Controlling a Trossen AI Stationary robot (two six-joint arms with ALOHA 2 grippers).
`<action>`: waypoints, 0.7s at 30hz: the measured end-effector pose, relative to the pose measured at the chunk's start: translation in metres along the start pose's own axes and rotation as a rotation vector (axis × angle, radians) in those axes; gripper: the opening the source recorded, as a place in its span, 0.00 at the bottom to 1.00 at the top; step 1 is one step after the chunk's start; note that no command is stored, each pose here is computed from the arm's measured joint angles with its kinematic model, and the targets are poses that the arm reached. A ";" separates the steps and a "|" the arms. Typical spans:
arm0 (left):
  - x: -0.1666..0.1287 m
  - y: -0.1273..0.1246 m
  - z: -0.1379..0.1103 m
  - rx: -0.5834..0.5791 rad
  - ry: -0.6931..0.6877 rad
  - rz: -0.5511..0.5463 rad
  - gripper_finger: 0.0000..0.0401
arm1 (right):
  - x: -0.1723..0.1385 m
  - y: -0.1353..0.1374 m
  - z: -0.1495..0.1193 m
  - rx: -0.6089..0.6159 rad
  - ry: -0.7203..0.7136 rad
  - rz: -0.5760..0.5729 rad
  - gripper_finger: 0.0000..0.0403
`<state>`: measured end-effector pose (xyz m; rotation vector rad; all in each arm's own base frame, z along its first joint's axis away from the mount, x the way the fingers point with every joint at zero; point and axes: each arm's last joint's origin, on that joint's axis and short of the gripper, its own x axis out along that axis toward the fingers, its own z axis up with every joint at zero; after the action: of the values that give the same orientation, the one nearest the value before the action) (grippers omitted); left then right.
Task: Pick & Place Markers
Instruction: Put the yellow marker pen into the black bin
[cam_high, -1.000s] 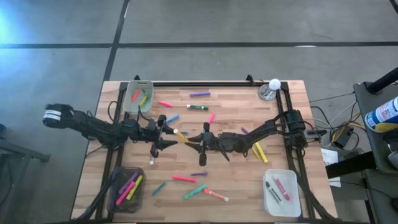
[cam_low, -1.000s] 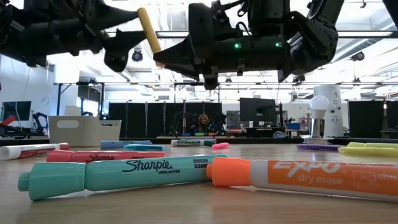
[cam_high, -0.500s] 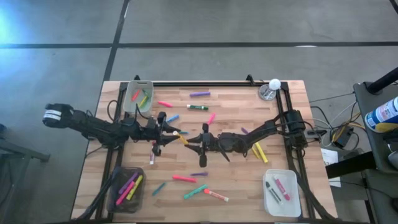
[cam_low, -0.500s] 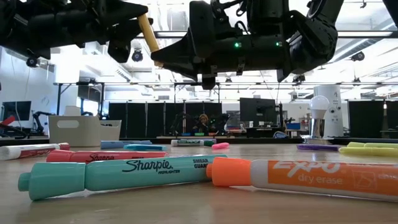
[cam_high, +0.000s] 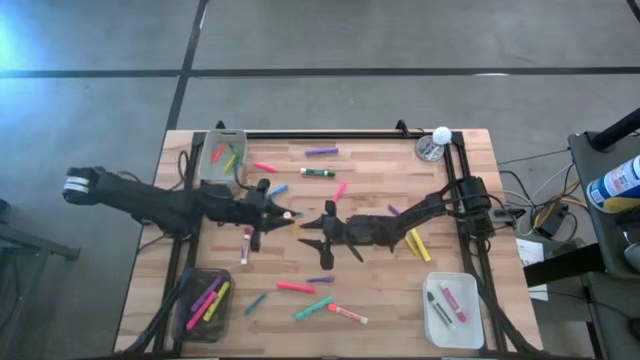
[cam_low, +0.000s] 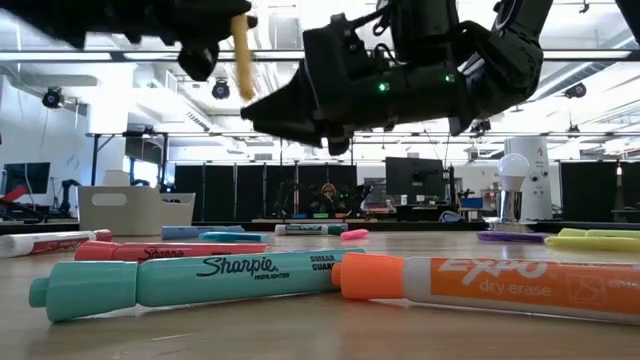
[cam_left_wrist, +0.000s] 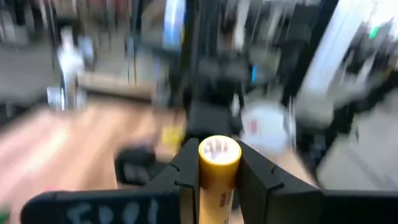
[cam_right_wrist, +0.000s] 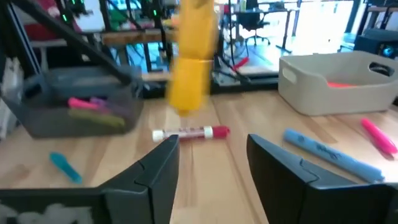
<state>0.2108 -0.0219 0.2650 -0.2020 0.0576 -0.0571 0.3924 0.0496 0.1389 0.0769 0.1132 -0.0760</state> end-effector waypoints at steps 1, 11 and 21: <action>-0.001 -0.004 0.004 -0.004 0.075 0.007 0.15 | 0.000 -0.001 -0.001 -0.005 0.012 -0.003 0.45; -0.023 -0.076 0.009 0.010 0.657 0.031 0.15 | 0.001 -0.006 -0.004 -0.009 0.047 -0.018 0.38; -0.057 -0.165 -0.036 -0.107 0.940 -0.105 0.16 | 0.001 -0.006 -0.005 -0.012 0.059 -0.021 0.31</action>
<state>0.1430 -0.1864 0.2657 -0.2710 0.9888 -0.2507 0.3921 0.0436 0.1338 0.0665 0.1734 -0.0938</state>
